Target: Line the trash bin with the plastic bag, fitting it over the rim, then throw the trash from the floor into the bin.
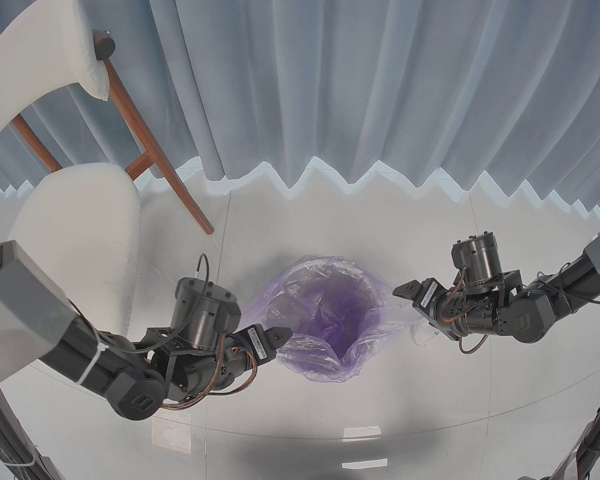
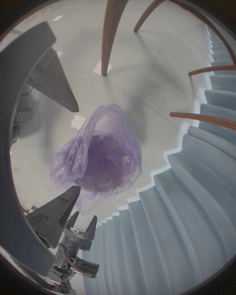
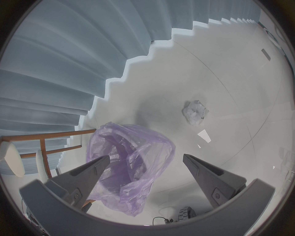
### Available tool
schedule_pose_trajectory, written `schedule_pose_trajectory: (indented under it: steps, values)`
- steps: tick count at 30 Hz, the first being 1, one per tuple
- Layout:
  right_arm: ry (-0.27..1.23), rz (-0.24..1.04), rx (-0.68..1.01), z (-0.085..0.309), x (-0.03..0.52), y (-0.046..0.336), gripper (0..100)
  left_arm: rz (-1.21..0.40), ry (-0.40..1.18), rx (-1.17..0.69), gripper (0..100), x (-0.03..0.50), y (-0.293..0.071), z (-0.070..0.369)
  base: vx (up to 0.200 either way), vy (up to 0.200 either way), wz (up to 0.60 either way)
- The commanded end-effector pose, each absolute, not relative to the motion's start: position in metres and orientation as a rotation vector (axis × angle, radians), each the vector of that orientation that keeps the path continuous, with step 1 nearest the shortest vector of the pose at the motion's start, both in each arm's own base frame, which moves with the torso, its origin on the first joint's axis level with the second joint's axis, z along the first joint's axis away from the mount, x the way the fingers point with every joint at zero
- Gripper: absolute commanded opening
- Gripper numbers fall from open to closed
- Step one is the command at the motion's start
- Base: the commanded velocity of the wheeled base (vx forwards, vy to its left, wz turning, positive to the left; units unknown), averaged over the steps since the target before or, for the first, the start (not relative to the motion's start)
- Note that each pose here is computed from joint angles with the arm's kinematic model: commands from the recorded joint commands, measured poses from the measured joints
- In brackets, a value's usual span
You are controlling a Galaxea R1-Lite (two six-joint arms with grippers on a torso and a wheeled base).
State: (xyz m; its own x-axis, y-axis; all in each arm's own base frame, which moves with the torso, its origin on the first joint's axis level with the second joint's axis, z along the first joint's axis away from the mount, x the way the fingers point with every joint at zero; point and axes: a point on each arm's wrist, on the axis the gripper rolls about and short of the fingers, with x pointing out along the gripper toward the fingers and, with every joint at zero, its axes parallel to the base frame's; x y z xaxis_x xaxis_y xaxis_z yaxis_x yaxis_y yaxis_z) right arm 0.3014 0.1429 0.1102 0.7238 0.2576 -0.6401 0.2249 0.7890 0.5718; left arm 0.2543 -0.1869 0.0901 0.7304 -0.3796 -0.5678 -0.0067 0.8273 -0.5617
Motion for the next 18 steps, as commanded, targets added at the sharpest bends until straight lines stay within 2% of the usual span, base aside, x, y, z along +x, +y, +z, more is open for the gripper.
schedule_pose_trajectory:
  steps: [1,8,9,12,13,18]
  values:
    - [0.806,0.009,0.661,0.094,0.313,0.15,100,-0.171,0.757,-0.6,100,0.277,-0.196,0.071,0.0,0.0,0.0]
    - [0.819,0.0,0.66,0.084,0.324,0.155,100,-0.132,0.75,-0.614,100,0.296,-0.193,0.062,0.0,0.0,0.0]
    - [0.819,0.0,0.66,0.084,0.324,0.155,0,-0.131,0.751,-0.613,100,0.296,-0.193,0.061,0.0,0.0,0.0]
    - [0.832,-0.006,0.653,0.078,0.325,0.156,0,-0.118,0.769,-0.604,100,0.298,-0.194,0.052,0.0,0.0,0.0]
    - [0.834,-0.007,0.653,0.078,0.325,0.156,0,-0.115,0.771,-0.603,0,0.299,-0.194,0.051,0.0,0.0,0.0]
    - [0.832,-0.007,0.655,0.081,0.321,0.154,0,-0.125,0.776,-0.599,0,0.293,-0.195,0.053,0.0,0.0,0.0]
